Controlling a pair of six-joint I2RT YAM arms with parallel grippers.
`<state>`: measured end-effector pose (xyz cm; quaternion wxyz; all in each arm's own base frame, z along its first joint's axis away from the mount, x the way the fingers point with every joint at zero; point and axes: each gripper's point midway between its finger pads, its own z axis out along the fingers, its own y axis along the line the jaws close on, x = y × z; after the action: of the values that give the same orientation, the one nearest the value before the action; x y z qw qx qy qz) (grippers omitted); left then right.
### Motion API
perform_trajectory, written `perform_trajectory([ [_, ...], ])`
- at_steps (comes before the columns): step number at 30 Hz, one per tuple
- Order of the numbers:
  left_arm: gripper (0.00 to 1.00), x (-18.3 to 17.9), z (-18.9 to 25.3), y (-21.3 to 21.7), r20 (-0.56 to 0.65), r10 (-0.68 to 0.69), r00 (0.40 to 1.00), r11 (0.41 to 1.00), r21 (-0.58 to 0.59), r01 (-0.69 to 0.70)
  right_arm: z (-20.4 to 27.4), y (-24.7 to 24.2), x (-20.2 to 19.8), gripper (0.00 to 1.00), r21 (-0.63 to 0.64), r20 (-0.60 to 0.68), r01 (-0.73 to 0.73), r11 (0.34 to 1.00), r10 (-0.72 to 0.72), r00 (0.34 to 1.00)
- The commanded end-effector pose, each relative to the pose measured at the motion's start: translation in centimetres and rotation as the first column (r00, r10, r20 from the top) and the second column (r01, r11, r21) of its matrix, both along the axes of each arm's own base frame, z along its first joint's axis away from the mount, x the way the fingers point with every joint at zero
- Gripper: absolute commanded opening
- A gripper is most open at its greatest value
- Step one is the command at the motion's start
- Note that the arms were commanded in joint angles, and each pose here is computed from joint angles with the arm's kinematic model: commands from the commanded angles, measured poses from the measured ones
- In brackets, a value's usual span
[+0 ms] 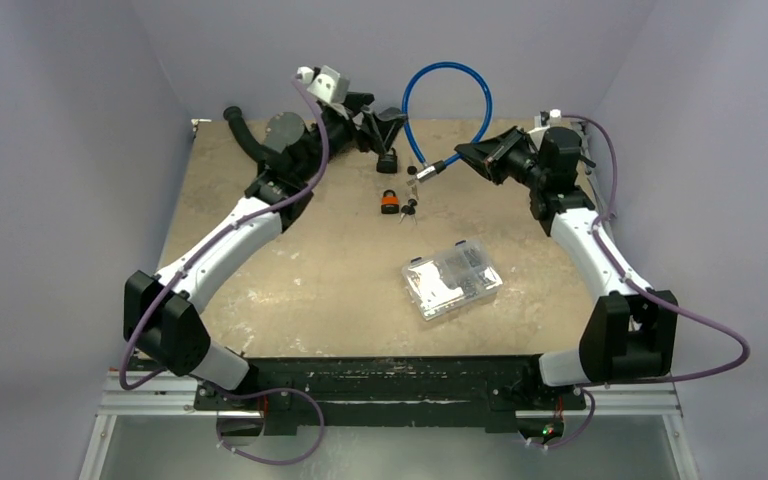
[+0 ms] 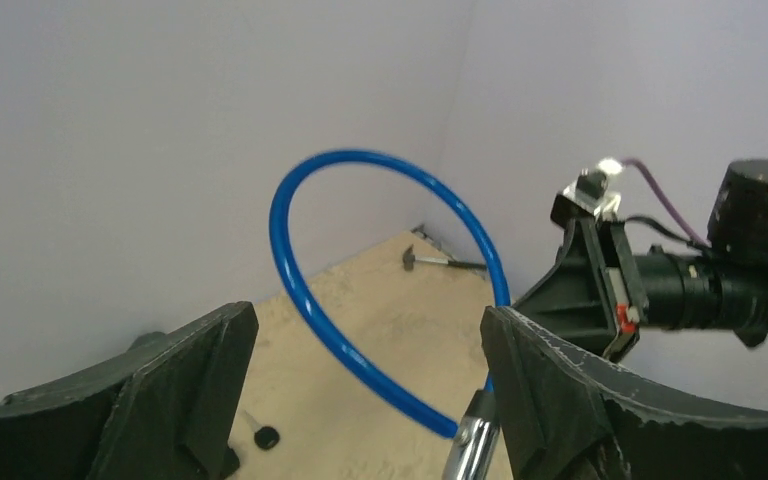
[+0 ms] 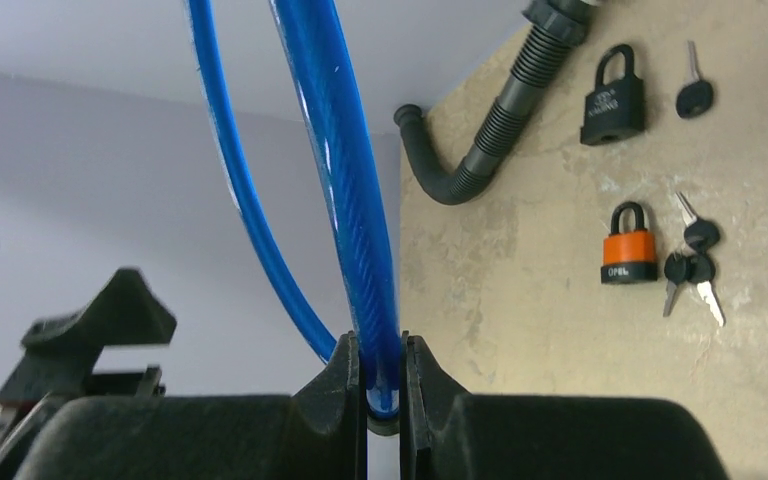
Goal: Lock with the key
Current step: Lock the lock.
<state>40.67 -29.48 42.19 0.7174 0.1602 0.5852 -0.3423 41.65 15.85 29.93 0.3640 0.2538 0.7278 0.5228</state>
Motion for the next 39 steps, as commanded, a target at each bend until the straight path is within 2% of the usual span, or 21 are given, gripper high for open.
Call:
perform_trajectory([
  [1,0.94,-3.4,0.7,-0.1,0.006,-0.280,0.960,0.951,0.140,0.276,6.1,0.7,-1.7,0.00,-0.049,0.307,-0.072,0.996,0.084,0.948],
  [5,0.95,-5.1,-1.4,-0.3,-0.083,-0.395,0.915,0.887,0.223,0.404,7.0,1.1,-2.0,0.00,-0.050,0.348,-0.101,0.994,0.112,0.931],
  [9,0.94,-6.4,-4.0,-0.1,-0.125,-0.436,0.891,0.846,0.280,0.453,7.5,1.4,-2.2,0.00,-0.046,0.368,-0.132,0.990,0.140,0.919],
  [12,0.90,-6.7,-6.4,0.0,-0.191,-0.452,0.871,0.823,0.288,0.490,7.8,1.7,-2.6,0.00,-0.050,0.383,-0.158,0.986,0.165,0.909],
  [15,0.86,-7.4,-7.0,-0.5,-0.169,-0.510,0.843,0.797,0.275,0.537,7.8,2.0,-3.0,0.00,-0.057,0.393,-0.182,0.982,0.190,0.900],
  [21,0.70,-7.1,-8.2,-0.9,-0.173,-0.520,0.836,0.801,0.241,0.548,8.1,2.0,-3.7,0.00,-0.072,0.411,-0.193,0.979,0.205,0.888],
  [25,0.68,-6.8,-8.8,-1.1,-0.188,-0.516,0.836,0.808,0.217,0.548,8.2,2.0,-3.9,0.00,-0.072,0.410,-0.191,0.979,0.204,0.889],
  [28,0.62,-6.6,-9.2,-1.5,-0.201,-0.520,0.830,0.809,0.195,0.554,8.1,2.0,-3.8,0.00,-0.067,0.405,-0.190,0.980,0.201,0.892],
  [34,0.53,-6.7,-10.4,-2.5,-0.254,-0.554,0.793,0.790,0.139,0.597,8.5,2.1,-3.8,0.00,-0.061,0.410,-0.194,0.979,0.202,0.889],
  [39,0.51,-6.8,-11.0,-3.1,-0.271,-0.565,0.779,0.786,0.112,0.608,8.7,2.1,-3.9,0.00,-0.058,0.415,-0.197,0.979,0.204,0.887],
])
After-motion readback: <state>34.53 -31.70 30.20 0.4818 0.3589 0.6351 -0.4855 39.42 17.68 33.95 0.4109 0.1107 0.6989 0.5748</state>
